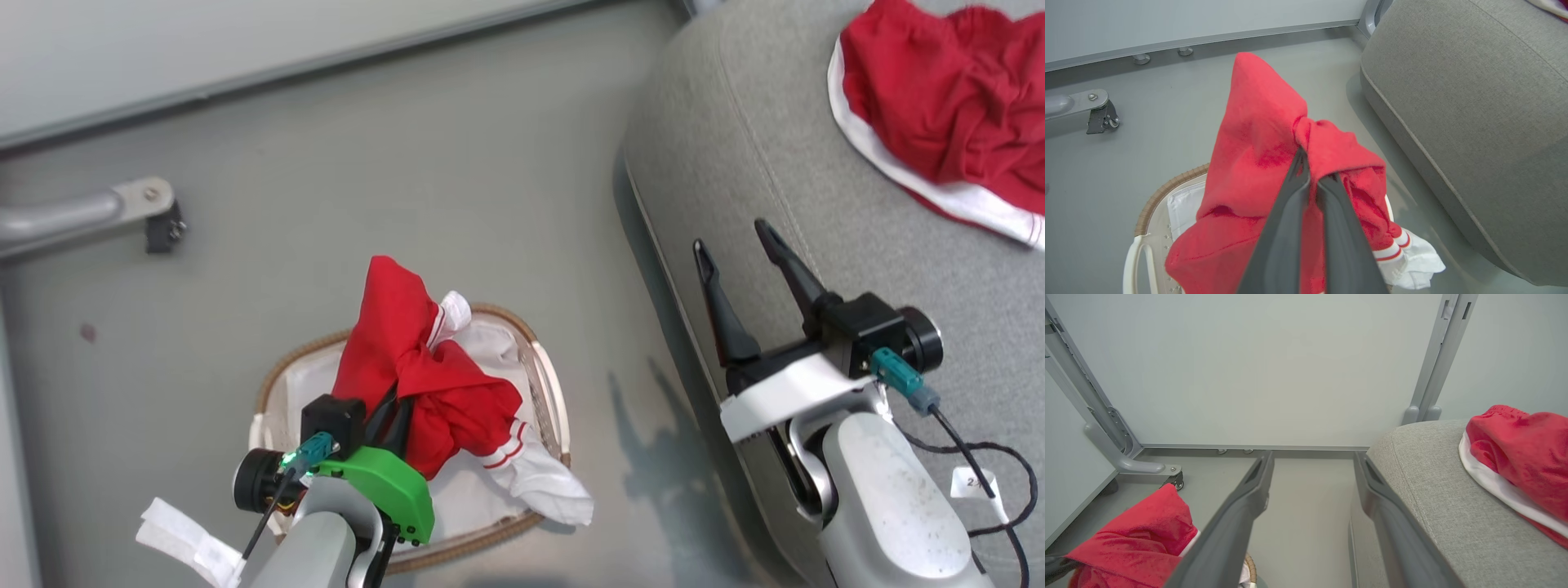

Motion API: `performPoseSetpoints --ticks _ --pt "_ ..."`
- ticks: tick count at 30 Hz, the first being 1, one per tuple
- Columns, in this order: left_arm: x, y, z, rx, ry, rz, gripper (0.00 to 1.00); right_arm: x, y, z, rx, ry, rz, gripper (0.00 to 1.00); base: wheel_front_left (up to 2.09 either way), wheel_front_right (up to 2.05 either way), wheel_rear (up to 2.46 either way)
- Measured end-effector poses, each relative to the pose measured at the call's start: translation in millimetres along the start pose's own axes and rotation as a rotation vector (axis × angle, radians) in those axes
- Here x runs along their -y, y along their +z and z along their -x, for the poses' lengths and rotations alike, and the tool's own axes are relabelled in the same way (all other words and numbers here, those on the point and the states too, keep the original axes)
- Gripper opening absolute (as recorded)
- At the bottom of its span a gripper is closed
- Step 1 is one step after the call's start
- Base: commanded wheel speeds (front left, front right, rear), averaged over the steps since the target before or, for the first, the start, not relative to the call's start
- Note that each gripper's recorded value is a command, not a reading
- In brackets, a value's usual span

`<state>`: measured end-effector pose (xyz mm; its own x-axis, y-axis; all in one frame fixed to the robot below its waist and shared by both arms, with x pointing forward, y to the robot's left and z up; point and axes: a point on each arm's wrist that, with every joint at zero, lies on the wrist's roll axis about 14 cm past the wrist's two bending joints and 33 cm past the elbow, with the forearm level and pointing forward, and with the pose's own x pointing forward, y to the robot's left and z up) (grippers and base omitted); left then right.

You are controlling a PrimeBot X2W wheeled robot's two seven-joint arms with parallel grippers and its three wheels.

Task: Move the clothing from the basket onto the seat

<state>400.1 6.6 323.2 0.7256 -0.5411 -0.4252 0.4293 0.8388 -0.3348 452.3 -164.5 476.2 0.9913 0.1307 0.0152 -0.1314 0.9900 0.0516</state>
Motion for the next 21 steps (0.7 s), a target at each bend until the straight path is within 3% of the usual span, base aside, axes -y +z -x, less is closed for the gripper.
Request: performPoseSetpoints --ticks 13,21 --pt "9 135 61 0.438 0.055 -0.043 0.0 -32 25 40 0.047 0.06 -0.015 1.0 0.0 0.0 0.0" --pt "29 207 98 0.667 0.017 -0.073 0.0 -49 26 55 0.043 0.1 -0.028 1.0 0.0 0.0 0.0"
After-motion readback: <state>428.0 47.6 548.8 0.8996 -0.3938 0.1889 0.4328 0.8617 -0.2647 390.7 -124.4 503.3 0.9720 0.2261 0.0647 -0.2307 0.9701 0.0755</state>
